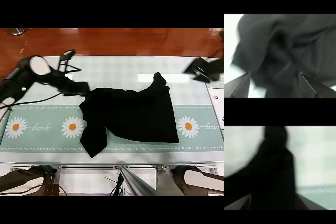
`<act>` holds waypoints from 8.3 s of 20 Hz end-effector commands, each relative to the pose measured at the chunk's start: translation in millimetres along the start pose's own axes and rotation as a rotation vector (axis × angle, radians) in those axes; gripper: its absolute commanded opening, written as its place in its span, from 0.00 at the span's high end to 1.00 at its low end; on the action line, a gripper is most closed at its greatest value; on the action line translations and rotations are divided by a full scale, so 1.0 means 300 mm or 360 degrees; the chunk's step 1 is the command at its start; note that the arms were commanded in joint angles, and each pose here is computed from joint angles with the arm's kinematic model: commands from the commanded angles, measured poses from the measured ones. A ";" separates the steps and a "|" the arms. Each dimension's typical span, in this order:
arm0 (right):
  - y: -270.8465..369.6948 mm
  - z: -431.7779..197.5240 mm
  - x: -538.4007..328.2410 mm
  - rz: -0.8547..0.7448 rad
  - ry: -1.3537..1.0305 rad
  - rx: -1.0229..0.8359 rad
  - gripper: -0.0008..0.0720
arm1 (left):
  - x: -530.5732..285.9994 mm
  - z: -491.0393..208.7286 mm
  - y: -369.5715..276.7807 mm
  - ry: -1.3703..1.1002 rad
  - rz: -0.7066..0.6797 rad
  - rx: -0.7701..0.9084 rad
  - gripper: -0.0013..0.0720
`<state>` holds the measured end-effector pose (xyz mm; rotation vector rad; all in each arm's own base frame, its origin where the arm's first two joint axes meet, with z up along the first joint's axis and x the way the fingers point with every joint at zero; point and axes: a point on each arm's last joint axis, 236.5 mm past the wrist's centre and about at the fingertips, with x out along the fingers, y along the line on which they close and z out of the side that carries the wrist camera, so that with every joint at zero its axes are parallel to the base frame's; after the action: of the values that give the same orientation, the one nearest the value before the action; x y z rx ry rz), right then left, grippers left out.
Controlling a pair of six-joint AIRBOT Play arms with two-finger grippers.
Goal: Fold the shirts.
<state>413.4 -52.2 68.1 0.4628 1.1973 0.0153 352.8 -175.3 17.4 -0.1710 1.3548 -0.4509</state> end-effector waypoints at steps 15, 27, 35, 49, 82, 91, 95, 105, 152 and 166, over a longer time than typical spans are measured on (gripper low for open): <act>-0.237 -0.590 0.164 0.0034 0.0062 0.0493 0.14 | 0.387 -0.314 -0.266 -0.0110 -0.0707 -0.0667 0.03; -0.238 -0.786 0.235 0.0071 0.0563 0.0539 0.13 | 0.349 -0.256 -0.333 -0.0159 -0.0782 -0.0442 0.95; -0.081 -0.749 0.372 0.0225 0.0602 0.0403 0.17 | 0.348 -0.259 -0.336 -0.0153 -0.0787 -0.0441 0.95; 0.542 0.206 -0.808 0.0493 -0.0980 -0.0486 0.96 | -1.117 0.347 -0.484 -0.1610 -0.0989 0.0409 0.95; 0.345 0.100 -0.181 0.0381 -0.0561 -0.0264 0.96 | -0.518 0.273 0.273 -0.1296 0.0035 -0.0523 0.95; 0.374 0.349 0.223 0.0795 -0.0322 0.0284 0.61 | -0.192 0.344 0.279 -0.1018 -0.0093 -0.0678 0.05; 0.323 0.254 0.177 0.0863 -0.0107 0.0242 0.12 | -0.191 0.179 0.421 -0.0671 0.0129 -0.0525 0.02; 0.001 -0.423 0.167 0.0265 0.0143 0.0250 0.12 | 0.044 -0.577 0.466 0.0129 -0.0275 -0.1160 0.02; 0.482 0.328 -0.572 0.0572 -0.0791 -0.0336 0.96 | -1.003 0.360 0.013 -0.1624 -0.0736 -0.0115 0.95; 0.436 -0.319 -1.439 -0.0166 -0.1710 -0.0562 0.96 | -1.720 -0.280 -0.336 -0.2308 0.0618 0.0480 0.95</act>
<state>242.4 1.9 475.0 0.0662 0.1710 0.0157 217.3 -68.0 508.6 -0.0766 -0.1296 -0.2865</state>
